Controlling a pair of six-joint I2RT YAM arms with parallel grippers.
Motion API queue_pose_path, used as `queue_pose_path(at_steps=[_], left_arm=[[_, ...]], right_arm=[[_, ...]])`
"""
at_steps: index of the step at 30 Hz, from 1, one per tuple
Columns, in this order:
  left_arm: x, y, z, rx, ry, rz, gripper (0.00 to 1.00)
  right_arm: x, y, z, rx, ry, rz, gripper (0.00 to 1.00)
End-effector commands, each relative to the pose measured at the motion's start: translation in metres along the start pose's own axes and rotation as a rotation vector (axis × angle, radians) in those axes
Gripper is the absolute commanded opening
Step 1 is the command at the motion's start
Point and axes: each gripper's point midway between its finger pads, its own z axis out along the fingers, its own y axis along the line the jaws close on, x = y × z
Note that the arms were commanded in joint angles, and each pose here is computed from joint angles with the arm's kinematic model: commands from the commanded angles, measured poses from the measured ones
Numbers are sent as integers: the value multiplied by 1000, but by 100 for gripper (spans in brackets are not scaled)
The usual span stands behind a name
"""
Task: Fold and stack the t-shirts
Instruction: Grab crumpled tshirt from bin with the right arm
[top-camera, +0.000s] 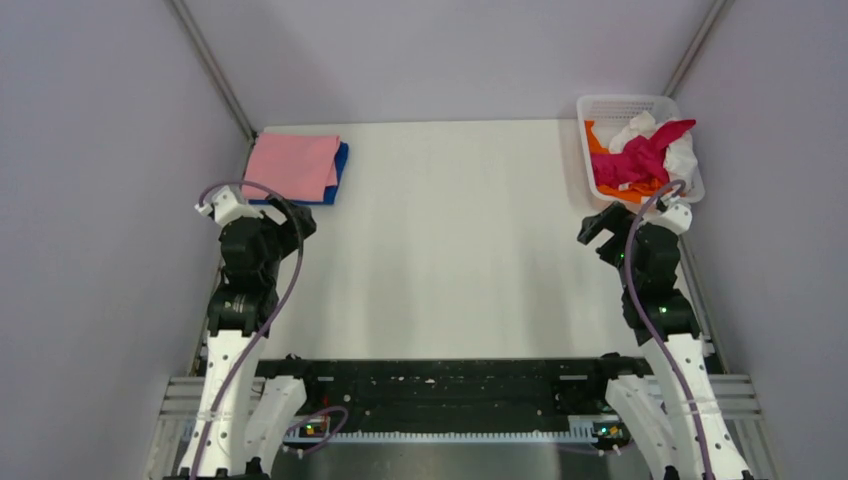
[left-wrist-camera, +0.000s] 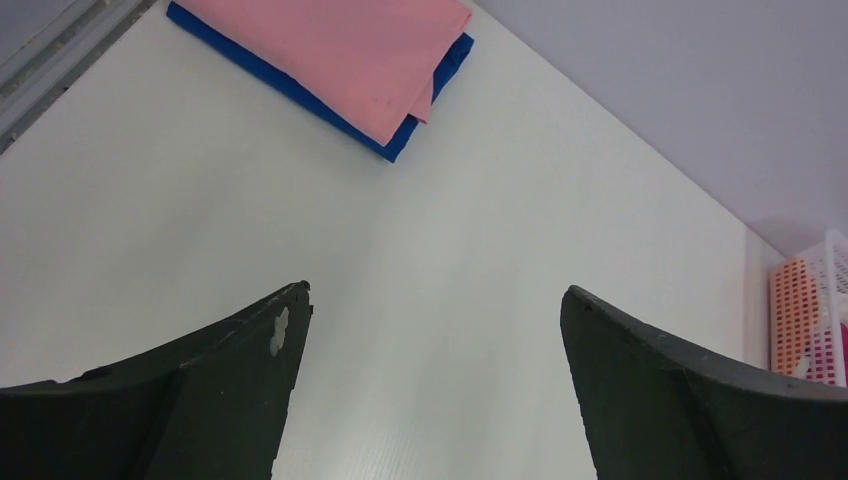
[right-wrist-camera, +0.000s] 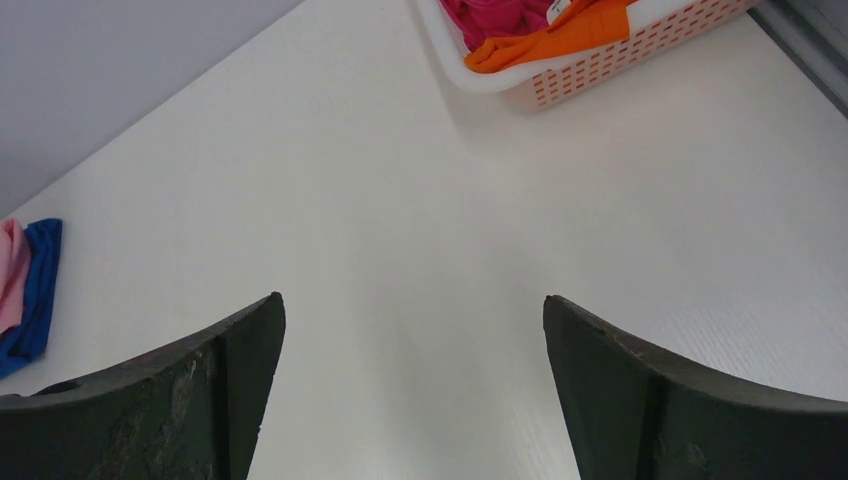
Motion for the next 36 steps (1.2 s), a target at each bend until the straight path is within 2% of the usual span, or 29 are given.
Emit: queue_pose_path(at_steps=[1,6,10,14,19,23,29,32,36], left_arm=[[-12,-11,-8,61,-49,-17,99],[-16,-16,-13,95,-70,-18,99],[-19,-14,-15,91,-96,-26,99],[-18,-14,-13,94,-97,-39,99],[-22,-6,-7,55,-143,-53,99],[-23,-8,-4,69,-157,-40,99],[-21,0,4,28,-160,-43,99],[-19,-3,8,37,-147,-39,99],[-16,-6,13,49,-127,-29,99]], right_arm=[[-11,16,0,-37,8,32,99],[-10,19,15,-11,62,1,99],[-39,30,27,4,23,-28,99],[-57,41,53,29,60,-83,99],[-79,34,103,109,97,-150,99],[-97,18,141,180,132,-167,97],[-85,-23,174,325,266,-201,91],[-94,-40,188,370,255,-190,91],[-128,-45,214,365,193,-225,91]])
